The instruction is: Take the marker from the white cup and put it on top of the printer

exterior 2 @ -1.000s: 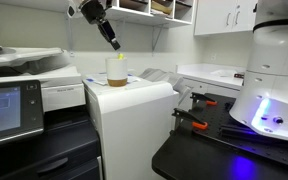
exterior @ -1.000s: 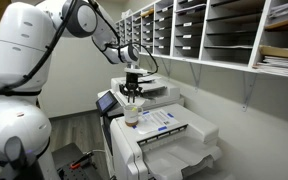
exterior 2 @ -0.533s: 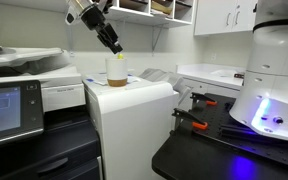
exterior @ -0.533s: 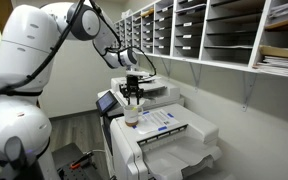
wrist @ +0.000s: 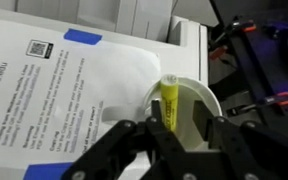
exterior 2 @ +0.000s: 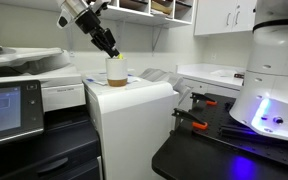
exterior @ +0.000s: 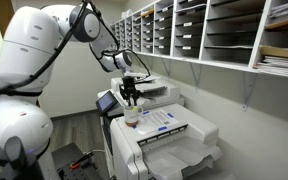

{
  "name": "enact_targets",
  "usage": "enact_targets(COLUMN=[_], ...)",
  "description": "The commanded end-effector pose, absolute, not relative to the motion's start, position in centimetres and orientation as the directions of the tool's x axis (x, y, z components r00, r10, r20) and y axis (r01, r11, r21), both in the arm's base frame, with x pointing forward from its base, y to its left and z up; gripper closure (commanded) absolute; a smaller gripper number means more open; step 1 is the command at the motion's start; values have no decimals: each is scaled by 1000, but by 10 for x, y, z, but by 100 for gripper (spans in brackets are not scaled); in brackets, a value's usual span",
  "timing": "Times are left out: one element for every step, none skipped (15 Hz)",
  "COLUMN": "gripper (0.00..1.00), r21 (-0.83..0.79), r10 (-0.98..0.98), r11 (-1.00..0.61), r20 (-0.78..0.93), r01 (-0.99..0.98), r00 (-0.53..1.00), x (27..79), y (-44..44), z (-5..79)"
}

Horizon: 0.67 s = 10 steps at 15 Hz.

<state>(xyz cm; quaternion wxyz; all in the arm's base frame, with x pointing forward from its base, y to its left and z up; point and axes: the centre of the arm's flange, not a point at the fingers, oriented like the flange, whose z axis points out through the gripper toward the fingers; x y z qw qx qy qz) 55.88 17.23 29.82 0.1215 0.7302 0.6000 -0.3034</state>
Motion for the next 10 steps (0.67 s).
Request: enact_targets(gripper=[63, 63, 64, 63, 63, 61, 61, 59, 63, 64], r21=[-192, -194, -195, -201, -199, -194, -190, -185, -170, -161], r10=[805, 802, 803, 804, 804, 802, 800, 796, 787, 778], r11=[-190, -187, -183, -183, -178, -163, -147, -133, -113, -92], r20=[-592, -596, -595, -593, -594, -597, -601, -606, -617, -628], r01=[963, 963, 964, 962, 964, 967, 971, 974, 979, 983], r00=[41, 36, 32, 29, 25, 15, 4, -7, -16, -30], x=[549, 546, 543, 541, 539, 537, 536, 536, 534, 533], y=[172, 173, 172, 172, 171, 171, 170, 170, 170, 170], z=[295, 293, 291, 288, 285, 282, 280, 277, 274, 273])
